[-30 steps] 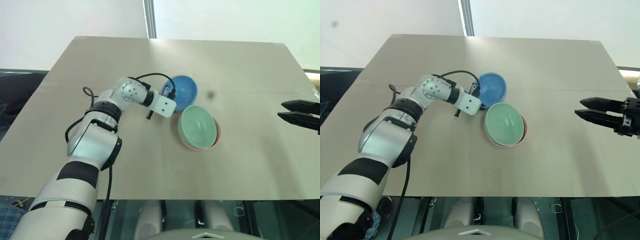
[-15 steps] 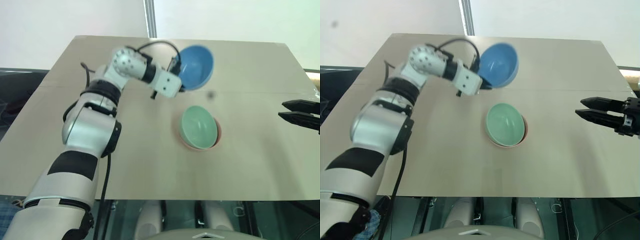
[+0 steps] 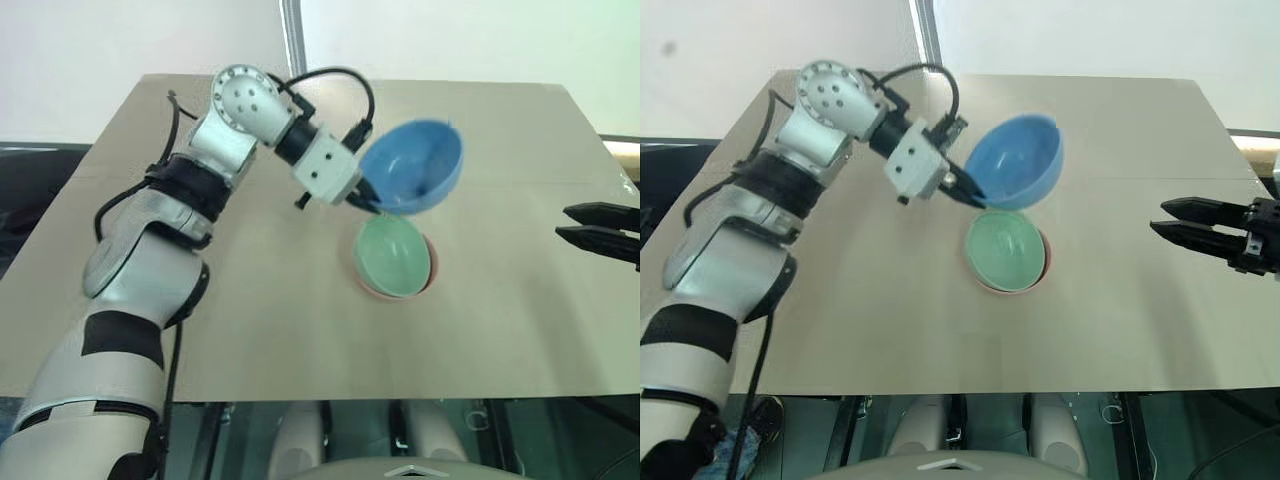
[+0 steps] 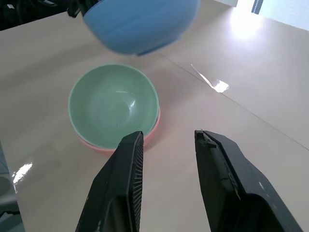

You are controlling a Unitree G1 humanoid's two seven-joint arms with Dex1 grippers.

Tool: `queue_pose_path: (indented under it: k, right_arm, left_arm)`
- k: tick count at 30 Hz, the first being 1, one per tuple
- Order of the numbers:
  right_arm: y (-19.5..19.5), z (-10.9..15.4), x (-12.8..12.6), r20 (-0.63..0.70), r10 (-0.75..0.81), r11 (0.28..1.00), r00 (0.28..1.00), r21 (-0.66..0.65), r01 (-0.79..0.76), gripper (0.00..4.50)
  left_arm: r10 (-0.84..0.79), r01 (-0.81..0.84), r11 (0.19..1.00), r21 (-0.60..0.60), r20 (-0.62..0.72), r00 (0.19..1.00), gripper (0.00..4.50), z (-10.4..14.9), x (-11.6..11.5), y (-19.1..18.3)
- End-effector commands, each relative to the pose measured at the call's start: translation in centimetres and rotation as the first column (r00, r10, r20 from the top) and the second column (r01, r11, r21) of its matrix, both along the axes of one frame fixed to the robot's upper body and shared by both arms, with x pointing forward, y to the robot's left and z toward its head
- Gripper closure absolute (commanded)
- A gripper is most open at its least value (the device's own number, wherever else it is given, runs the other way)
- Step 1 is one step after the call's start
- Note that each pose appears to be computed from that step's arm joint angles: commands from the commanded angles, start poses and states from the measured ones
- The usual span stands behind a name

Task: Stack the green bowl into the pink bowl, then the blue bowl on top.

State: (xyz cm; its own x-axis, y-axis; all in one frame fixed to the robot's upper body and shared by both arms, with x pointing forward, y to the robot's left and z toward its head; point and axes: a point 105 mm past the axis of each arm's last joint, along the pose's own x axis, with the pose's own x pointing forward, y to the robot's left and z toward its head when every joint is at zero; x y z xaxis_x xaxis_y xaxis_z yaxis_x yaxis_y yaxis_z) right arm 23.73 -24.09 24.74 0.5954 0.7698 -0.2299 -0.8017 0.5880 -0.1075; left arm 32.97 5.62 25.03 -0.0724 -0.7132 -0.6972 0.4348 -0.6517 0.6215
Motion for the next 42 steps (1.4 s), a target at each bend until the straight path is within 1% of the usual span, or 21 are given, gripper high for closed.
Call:
queue_pose_path:
  k: [1, 6, 8, 10, 13, 18, 21, 22, 23, 24, 25, 27, 31, 34, 36, 40, 42]
  right_arm:
    - [-0.1, 1.3, -0.6, 0.067, -0.008, 1.000, 0.998, -0.013, 0.009, 2.59]
    - [-0.1, 1.3, -0.7, 0.072, -0.014, 1.000, 0.997, -0.010, 0.014, 2.59]
    - [-0.1, 1.3, -0.7, 0.073, -0.015, 1.000, 0.997, -0.009, 0.015, 2.59]
    - [0.0, 1.2, -0.7, 0.072, -0.016, 1.000, 0.997, -0.009, 0.017, 2.59]
    - [-0.1, 1.2, -0.8, 0.074, -0.020, 1.000, 0.997, -0.008, 0.020, 2.59]
    - [-0.1, 1.1, -0.7, 0.076, -0.021, 1.000, 0.997, -0.006, 0.022, 2.59]
    - [-0.1, 1.1, -0.7, 0.076, -0.022, 1.000, 0.997, -0.006, 0.023, 2.59]
    - [-0.1, 1.1, -0.7, 0.076, -0.022, 1.000, 0.997, -0.006, 0.023, 2.59]
    - [-0.1, 1.1, -0.7, 0.076, -0.022, 1.000, 0.997, -0.005, 0.023, 2.59]
    - [-0.1, 1.1, -0.7, 0.076, -0.022, 1.000, 0.997, -0.005, 0.023, 2.59]
    - [-0.1, 1.1, -0.7, 0.076, -0.022, 1.000, 0.997, -0.005, 0.022, 2.59]
    - [0.0, 1.1, -0.7, 0.076, -0.020, 1.000, 0.997, -0.005, 0.020, 2.59]
    - [0.0, 1.1, -0.5, 0.076, -0.018, 1.000, 0.997, -0.005, 0.018, 2.59]
    - [0.0, 1.1, -0.5, 0.076, -0.015, 1.000, 0.997, -0.006, 0.015, 2.59]
    - [0.0, 1.2, -0.5, 0.076, -0.013, 1.000, 0.997, -0.006, 0.013, 2.59]
    - [-0.1, 1.1, -0.7, 0.069, -0.013, 1.000, 0.998, -0.013, 0.014, 2.59]
    - [-0.4, 1.1, -0.9, 0.066, -0.021, 1.000, 0.998, -0.013, 0.022, 2.59]
  left_arm:
    - [-0.024, 0.027, 0.997, 0.073, -0.036, 0.999, 4.43, -0.6, -1.1, 0.5]
    - [-0.046, 0.052, 0.997, 0.056, -0.102, 0.994, 4.43, -1.8, -1.5, -0.1]
    - [-0.055, 0.061, 0.997, 0.047, -0.106, 0.993, 4.43, -2.2, -1.4, -0.3]
    - [-0.063, 0.066, 0.998, 0.025, -0.097, 0.993, 4.43, -2.2, -1.3, -0.5]
    - [-0.066, 0.065, 0.998, -0.010, -0.118, 0.991, 4.43, -1.8, -1.3, -1.0]
    - [-0.062, 0.068, 0.997, 0.045, -0.122, 0.991, 4.43, -3.0, -1.4, -0.5]
    - [-0.057, 0.062, 0.997, 0.037, -0.123, 0.991, 4.43, -2.8, -1.4, -0.5]
    - [-0.059, 0.062, 0.998, 0.029, -0.116, 0.992, 3.80, -2.6, -1.3, -0.6]
    - [-0.058, 0.061, 0.998, 0.022, -0.112, 0.992, 3.63, -2.5, -1.3, -0.6]
    - [-0.060, 0.062, 0.998, 0.016, -0.109, 0.992, 3.35, -2.4, -1.3, -0.6]
    - [-0.063, 0.064, 0.998, 0.010, -0.103, 0.993, 2.78, -2.3, -1.2, -0.7]
    - [-0.061, 0.062, 0.998, 0.007, -0.102, 0.993, 2.17, -2.3, -1.2, -0.7]
    - [-0.051, 0.051, 0.999, -0.006, -0.093, 0.994, 2.17, -1.8, -1.0, -0.5]
    - [0.004, -0.008, 0.999, -0.049, -0.078, 0.997, 2.17, -0.2, 0.0, -0.2]
    - [0.054, -0.066, 0.992, -0.108, -0.110, 0.992, 2.17, 1.2, 0.6, 0.1]
    - [0.143, -0.202, 0.955, -0.219, -0.256, 0.956, 2.17, 3.9, 0.9, 1.9]
    - [0.188, -0.310, 0.911, -0.273, -0.394, 0.900, 2.17, 5.7, 0.5, 4.3]
